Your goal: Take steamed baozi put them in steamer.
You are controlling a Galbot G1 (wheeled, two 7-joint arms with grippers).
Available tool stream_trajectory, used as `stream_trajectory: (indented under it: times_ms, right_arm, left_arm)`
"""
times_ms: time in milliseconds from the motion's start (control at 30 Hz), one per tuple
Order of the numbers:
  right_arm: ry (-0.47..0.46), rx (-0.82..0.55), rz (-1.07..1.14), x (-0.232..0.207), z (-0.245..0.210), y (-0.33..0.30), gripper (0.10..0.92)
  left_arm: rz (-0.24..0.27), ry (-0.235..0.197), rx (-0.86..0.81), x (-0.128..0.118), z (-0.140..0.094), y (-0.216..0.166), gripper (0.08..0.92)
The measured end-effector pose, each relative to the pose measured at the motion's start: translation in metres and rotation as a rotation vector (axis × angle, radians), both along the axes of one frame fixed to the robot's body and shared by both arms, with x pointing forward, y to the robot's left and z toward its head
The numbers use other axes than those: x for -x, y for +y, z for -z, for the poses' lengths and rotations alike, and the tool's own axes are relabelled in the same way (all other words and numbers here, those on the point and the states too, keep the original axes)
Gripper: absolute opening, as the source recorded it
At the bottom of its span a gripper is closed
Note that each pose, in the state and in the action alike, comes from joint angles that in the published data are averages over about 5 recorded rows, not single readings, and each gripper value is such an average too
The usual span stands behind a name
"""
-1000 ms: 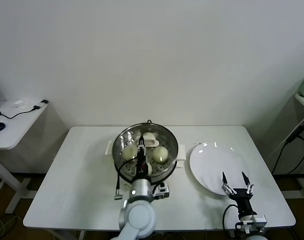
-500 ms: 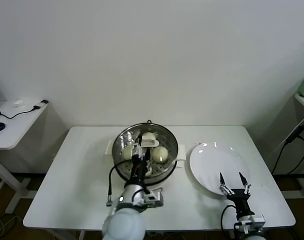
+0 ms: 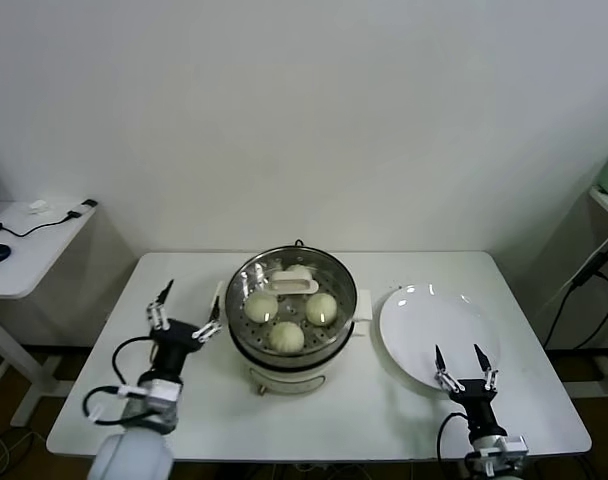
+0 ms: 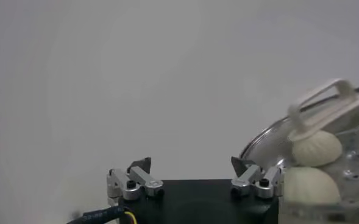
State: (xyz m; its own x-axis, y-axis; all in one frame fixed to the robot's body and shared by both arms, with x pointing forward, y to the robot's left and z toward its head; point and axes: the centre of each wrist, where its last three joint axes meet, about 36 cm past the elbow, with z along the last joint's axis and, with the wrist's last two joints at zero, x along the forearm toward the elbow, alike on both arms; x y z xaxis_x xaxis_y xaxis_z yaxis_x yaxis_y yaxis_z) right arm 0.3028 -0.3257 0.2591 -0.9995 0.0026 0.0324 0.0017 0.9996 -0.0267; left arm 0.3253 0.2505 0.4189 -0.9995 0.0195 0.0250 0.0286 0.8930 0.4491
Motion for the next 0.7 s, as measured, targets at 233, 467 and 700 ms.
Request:
stream_trajectory:
  times_ms: [233, 467, 700]
  right_arm:
    - [0.005, -0.005, 0.004, -0.002, 0.003, 0.003, 0.823]
    - [0.012, -0.008, 0.002, -0.005, 0.004, 0.006, 0.823]
    - [0.017, -0.012, -0.003, -0.008, 0.004, 0.01, 0.823]
  left_arm:
    - [-0.03, 0.029, 0.214, 0.01, 0.043, 0.044, 0.823]
    - [-0.051, 0.061, 0.306, 0.026, 0.089, 0.07, 0.823]
    - [-0.06, 0.063, 0.352, 0.037, 0.113, 0.08, 0.823]
